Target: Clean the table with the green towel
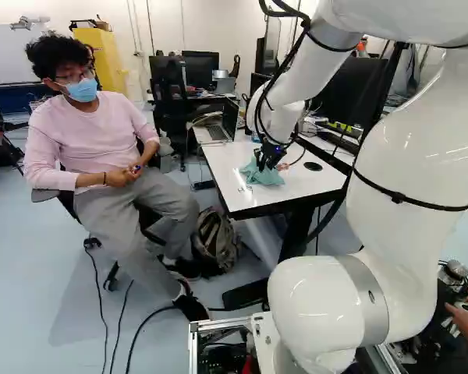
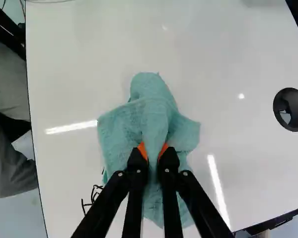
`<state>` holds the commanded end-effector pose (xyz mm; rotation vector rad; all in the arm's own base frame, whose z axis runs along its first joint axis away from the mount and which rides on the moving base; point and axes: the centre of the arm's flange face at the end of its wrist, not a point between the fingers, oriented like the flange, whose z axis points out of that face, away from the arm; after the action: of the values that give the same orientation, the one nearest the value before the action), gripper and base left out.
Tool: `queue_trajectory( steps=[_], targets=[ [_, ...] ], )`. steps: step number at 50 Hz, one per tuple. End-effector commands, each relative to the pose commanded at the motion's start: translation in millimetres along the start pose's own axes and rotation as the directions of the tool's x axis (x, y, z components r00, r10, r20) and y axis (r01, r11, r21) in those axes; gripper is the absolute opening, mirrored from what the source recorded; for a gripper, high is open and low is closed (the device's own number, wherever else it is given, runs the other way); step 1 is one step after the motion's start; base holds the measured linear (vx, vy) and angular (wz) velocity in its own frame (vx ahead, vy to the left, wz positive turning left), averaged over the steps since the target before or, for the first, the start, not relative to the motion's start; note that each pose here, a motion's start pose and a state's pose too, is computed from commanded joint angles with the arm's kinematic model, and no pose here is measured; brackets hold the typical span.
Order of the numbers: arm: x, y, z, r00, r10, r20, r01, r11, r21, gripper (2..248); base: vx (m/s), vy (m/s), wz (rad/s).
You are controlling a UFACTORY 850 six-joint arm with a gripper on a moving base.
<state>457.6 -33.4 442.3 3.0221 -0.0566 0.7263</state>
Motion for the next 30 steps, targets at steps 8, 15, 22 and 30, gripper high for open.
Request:
queue_trajectory(
  steps=[8,15,22,30],
  targets=[
    [-0.4,0.0,0.0,1.0,0.0,0.005,0.0,1.0,0.0,39,0.0,0.0,0.0],
    [-0.4,0.0,0.0,1.0,0.0,0.005,0.0,1.0,0.0,39,0.0,0.0,0.0],
    [-0.4,0.0,0.0,1.0,0.0,0.005,0.0,1.0,0.0,39,0.0,0.0,0.0],
    [-0.6,0.0,0.0,1.0,0.0,0.007,0.0,1.0,0.0,39,0.0,0.0,0.0]
  ],
)
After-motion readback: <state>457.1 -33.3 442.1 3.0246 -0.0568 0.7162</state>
